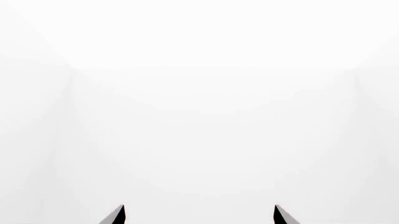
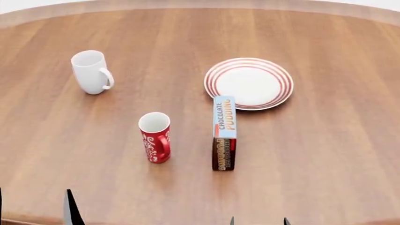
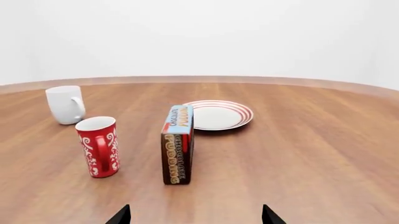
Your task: Pick up the red mug and put it on the plate
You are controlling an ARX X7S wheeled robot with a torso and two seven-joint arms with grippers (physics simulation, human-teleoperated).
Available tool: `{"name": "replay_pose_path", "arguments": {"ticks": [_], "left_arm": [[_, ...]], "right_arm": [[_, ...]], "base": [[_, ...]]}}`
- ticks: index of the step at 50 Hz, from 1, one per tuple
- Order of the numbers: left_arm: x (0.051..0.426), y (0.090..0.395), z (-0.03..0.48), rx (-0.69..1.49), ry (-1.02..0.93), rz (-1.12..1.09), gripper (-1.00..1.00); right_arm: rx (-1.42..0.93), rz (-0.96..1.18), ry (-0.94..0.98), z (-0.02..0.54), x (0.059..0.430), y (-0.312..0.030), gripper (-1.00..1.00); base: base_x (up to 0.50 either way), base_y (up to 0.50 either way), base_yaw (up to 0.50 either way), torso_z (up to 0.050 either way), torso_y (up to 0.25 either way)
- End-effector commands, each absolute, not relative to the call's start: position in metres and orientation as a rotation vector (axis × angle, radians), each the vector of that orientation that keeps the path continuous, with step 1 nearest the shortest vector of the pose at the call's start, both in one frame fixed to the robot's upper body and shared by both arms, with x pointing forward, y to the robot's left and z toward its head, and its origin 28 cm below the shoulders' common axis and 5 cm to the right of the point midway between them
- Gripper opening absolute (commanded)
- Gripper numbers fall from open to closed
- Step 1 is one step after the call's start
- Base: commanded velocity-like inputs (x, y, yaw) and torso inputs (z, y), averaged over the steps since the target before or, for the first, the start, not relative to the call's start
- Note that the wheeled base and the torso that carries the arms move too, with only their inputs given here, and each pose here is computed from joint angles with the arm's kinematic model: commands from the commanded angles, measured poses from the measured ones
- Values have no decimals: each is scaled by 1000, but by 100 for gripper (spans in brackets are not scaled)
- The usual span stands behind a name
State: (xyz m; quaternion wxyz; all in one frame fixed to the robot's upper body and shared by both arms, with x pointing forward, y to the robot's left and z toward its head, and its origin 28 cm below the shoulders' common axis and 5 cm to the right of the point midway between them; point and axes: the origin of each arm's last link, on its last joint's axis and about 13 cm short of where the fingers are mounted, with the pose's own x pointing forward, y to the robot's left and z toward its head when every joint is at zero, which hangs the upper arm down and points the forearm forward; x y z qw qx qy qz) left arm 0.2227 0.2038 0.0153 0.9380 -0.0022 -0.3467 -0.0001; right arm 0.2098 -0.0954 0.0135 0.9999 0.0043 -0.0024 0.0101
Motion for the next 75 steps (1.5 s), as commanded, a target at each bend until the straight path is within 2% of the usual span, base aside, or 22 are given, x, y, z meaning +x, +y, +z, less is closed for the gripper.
{"name": "replay_pose_path", "arguments": {"ticks": [1,59,75], "left_arm": [[222,204,15,-8,-705,-3,100],[223,205,17,-23,-715,-7,100],[223,205,18,-25,-720,-5,100]], "right_arm": [[7,21,-3,13,210,-95,100],[4,21,1,13,210,-95,100],[12,17,-6,14,209,-95,100]], "base": [[0,184,0,0,0],[0,185,0,0,0],[0,6,0,0,0]]}}
